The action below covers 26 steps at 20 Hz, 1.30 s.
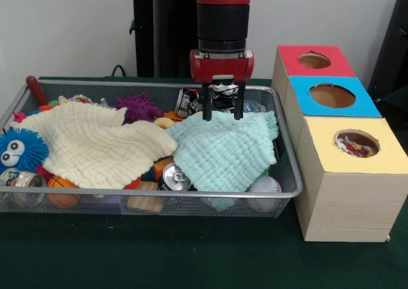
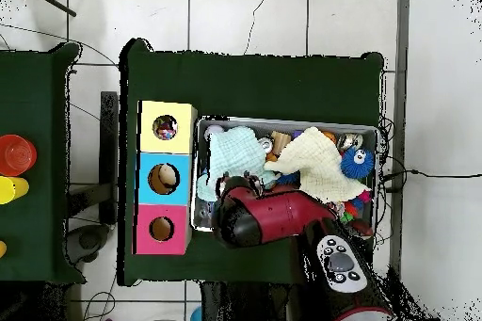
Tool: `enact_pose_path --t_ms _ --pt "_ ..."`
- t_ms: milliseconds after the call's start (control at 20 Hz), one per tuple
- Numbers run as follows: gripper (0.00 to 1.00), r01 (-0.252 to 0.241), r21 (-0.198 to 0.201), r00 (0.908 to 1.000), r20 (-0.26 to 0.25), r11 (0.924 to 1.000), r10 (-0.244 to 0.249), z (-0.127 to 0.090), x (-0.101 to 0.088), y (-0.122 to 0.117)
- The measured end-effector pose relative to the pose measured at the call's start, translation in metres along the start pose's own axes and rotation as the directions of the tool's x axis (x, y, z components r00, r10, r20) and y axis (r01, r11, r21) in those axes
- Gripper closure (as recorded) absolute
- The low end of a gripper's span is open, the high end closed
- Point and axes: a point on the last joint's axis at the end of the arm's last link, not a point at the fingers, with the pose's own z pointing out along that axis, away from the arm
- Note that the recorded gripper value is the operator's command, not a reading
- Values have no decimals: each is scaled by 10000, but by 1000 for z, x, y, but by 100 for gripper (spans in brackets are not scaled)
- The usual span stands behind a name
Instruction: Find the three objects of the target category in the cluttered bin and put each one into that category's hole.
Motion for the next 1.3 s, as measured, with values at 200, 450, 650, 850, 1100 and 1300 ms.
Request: enact_pose_path --t_ms 200,450,650,850,1100,1300 --pt "0 -58 33 10000 28 10000 58 3 4 -3" --pt "0 -26 -47 9994 354 10000 27 9 3 -5" --pt "0 13 -148 9986 523 9999 -6 14 5 -9" --pt "0 -24 -273 9988 494 9996 37 19 8 -11" --pt "0 -93 -380 9987 500 9992 112 21 7 -11" --pt "100 -141 -523 9981 584 9985 171 22 3 -9"
